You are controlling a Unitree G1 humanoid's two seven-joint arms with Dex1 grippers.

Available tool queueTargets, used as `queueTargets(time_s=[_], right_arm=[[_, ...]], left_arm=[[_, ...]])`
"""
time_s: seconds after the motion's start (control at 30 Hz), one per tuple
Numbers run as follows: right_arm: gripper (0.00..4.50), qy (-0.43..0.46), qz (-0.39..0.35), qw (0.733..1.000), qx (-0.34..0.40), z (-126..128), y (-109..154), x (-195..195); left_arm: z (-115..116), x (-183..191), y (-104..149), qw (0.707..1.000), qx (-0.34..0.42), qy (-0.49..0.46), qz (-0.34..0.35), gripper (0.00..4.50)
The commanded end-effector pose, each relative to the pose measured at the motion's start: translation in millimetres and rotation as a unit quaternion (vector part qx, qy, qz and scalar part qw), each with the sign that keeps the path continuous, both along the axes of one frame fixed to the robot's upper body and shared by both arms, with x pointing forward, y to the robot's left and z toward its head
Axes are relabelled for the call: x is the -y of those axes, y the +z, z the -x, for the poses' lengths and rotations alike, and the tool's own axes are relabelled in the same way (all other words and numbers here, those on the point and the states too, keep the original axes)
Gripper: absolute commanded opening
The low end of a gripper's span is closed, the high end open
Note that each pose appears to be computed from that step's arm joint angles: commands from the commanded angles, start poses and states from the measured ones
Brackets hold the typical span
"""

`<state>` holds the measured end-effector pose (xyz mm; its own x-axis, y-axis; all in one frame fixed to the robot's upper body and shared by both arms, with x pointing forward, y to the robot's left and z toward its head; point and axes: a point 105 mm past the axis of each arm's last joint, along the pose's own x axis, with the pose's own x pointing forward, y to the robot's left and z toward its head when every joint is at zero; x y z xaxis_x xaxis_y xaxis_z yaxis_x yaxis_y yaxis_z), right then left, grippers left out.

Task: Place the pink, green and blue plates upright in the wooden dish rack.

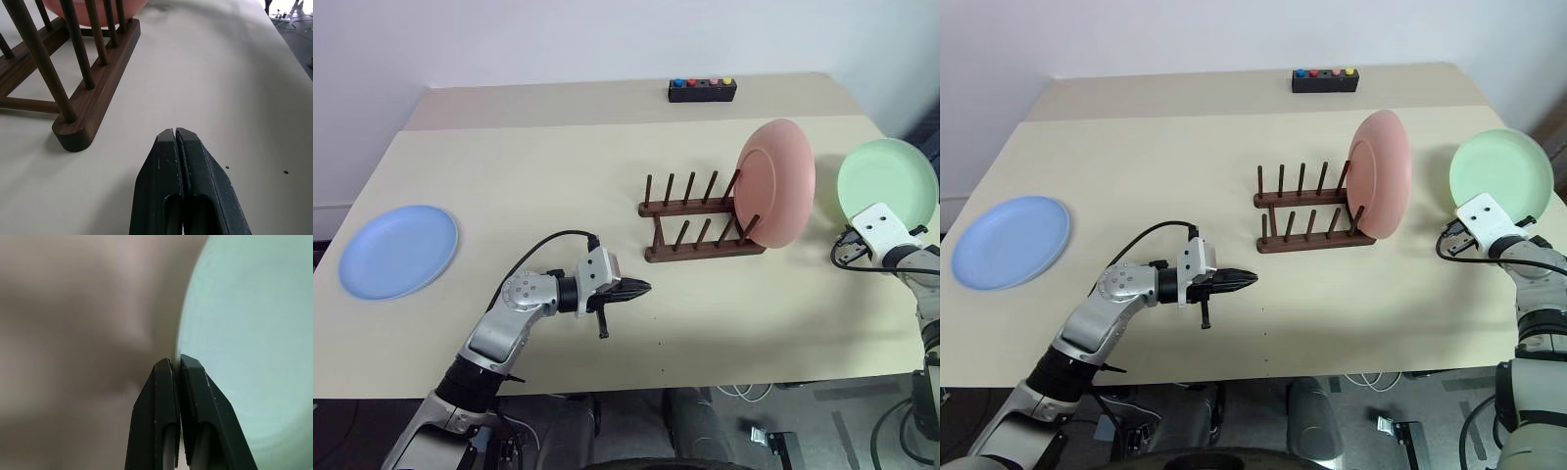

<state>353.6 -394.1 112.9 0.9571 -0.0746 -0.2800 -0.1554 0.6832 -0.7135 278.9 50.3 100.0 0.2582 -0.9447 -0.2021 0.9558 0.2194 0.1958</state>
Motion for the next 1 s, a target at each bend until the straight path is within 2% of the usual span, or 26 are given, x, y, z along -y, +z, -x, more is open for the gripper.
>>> queueTargets(time_s=[0.03,0.1,0.17,0.27,0.33,0.4,0.47,0.6,0.73,0.8,0.9,1.0], right_arm=[[0.03,0.017,0.058,0.997,0.049,0,28,1],[0.03,0.027,0.091,0.991,0.091,1,54,-1],[0.03,0.04,0.104,0.98,0.167,2,100,-8],[0.03,0.069,0.104,0.961,0.249,9,153,-29],[0.03,0.094,0.104,0.951,0.277,14,174,-44],[0.03,0.156,0.086,0.93,0.321,21,208,-80],[0.03,0.236,0.055,0.911,0.334,32,226,-119],[0.03,0.363,-0.018,0.879,0.309,52,231,-178],[0.03,0.454,-0.117,0.842,0.267,73,228,-216],[0.03,0.477,-0.151,0.829,0.25,79,226,-227],[0.03,0.525,-0.252,0.794,0.178,89,208,-247],[0.03,0.521,-0.313,0.78,0.145,90,196,-246]], left_arm=[[0,0,10,1.0,0.019,-0.004,0.007,0.0],[0,0,9,1.0,0.018,-0.004,0.006,0.0],[1,-1,9,1.0,0.017,-0.005,0.006,0.0],[1,1,8,1.0,0.017,-0.007,0.006,0.0],[1,1,8,1.0,0.016,-0.008,0.006,0.0],[0,2,8,1.0,0.016,-0.01,0.007,0.0],[0,3,8,1.0,0.017,-0.011,0.007,0.0],[-1,3,8,1.0,0.016,-0.011,0.009,0.0],[0,0,16,0.999,0.023,-0.004,0.031,0.0],[-1,-2,20,0.999,0.024,0.0,0.043,0.0],[-2,-7,34,0.997,0.035,0.011,0.07,0.0],[-5,-13,44,0.995,0.039,0.026,0.091,0.0]])
